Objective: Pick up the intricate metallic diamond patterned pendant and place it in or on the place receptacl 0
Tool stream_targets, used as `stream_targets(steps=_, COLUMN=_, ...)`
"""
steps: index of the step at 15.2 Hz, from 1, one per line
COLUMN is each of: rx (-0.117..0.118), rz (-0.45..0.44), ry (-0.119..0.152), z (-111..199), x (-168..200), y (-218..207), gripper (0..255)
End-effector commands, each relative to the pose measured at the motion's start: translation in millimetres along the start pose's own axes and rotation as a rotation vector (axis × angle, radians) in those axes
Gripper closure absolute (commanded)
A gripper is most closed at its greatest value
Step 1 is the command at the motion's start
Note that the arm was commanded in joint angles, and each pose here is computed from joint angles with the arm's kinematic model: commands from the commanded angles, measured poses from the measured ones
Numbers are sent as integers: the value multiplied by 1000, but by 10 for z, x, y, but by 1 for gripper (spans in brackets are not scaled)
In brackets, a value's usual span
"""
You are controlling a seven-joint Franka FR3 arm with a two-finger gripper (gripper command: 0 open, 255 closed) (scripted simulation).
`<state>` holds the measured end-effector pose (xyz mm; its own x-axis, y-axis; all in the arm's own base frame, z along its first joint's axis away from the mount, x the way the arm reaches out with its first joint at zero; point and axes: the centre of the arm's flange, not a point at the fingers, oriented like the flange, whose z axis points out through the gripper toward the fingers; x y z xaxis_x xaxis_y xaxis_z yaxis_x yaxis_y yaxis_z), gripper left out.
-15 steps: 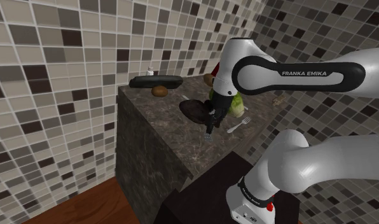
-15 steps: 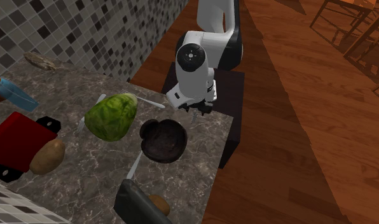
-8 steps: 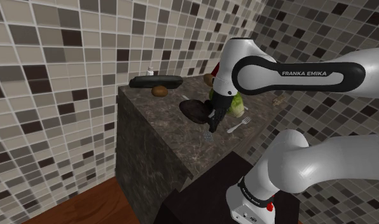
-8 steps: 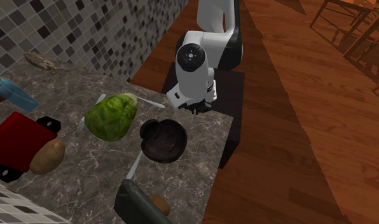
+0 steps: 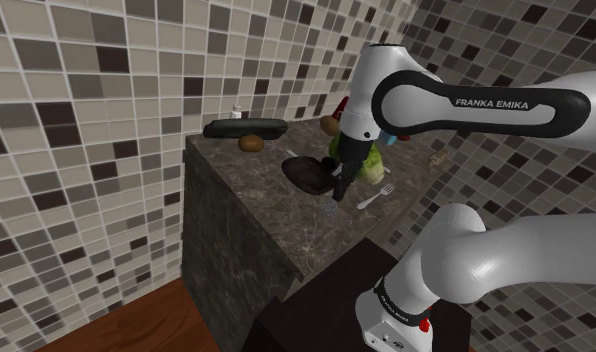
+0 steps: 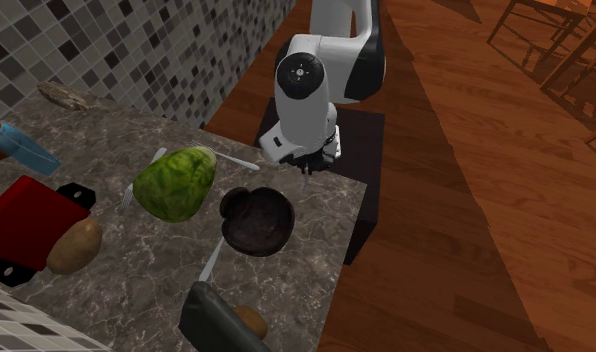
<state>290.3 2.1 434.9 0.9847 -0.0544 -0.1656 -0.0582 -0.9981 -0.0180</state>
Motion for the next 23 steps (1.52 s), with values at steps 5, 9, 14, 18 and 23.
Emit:
stream_targets(steps=5, rx=0, rz=0, ry=-1, z=-306, x=-52, y=-10, gripper=255)
stream_targets(steps=9, rx=0, rz=0, ry=-1, z=-514, x=-87, y=-13, gripper=255)
stream_targets(steps=14, rx=0, rz=0, ry=-1, z=-775, x=-130, y=-18, gripper=255)
stream_targets(steps=18, rx=0, rz=0, ry=-1, z=-983, x=-165, y=-22, gripper=255)
stream_targets(steps=23, rx=0, rz=0, ry=-1, z=-1243, x=-209, y=-27, gripper=255)
